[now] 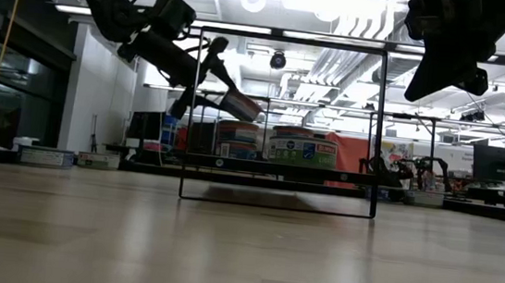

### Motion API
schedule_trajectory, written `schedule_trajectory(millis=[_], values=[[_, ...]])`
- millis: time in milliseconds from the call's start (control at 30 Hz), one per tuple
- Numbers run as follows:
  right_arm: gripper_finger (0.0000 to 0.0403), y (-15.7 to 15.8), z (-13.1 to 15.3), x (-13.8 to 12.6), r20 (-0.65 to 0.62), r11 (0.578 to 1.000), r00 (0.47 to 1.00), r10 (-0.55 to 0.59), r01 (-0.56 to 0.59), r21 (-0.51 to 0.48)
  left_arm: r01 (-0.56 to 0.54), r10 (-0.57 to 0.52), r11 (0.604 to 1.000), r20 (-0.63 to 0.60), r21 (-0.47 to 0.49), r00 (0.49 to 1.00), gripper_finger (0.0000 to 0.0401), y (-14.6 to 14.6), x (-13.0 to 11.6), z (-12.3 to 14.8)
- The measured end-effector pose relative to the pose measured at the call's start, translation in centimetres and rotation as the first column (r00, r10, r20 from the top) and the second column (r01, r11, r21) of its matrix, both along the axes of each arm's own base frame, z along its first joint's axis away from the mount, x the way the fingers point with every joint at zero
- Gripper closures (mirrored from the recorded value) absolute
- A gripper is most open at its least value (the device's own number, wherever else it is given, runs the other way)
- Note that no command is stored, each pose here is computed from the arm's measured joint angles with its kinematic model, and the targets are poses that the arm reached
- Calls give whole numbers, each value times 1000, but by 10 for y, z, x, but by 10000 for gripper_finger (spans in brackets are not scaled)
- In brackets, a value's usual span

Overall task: Stack canned seafood by type on shelf
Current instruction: Stack the blue pink tuna can on top of the other blue pink tuna cans on the shelf

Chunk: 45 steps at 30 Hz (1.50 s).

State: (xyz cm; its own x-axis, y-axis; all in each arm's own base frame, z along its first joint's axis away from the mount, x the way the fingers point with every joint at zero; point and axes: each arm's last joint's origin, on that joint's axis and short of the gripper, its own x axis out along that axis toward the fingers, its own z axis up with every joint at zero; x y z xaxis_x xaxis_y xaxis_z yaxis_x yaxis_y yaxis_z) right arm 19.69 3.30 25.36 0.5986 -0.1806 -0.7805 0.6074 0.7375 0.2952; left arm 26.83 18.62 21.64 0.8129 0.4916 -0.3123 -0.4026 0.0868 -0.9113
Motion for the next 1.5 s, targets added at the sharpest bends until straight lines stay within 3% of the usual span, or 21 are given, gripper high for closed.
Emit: schedule_trajectory(millis=[167, 967, 1500], values=[[403, 0, 0, 0, 0, 1000, 1000, 0, 0, -1, -44, 44, 999, -8, 12, 999, 192, 1, -1, 0], [403, 0, 0, 0, 1, 1000, 1000, -2, 2, 1, -15, 13, 999, 36, 45, 999, 191, -4, 4, 5], [403, 0, 0, 0, 6, 1000, 1000, -21, 20, 8, -14, 15, 1000, -31, 26, 999, 191, -4, 2, -1]])
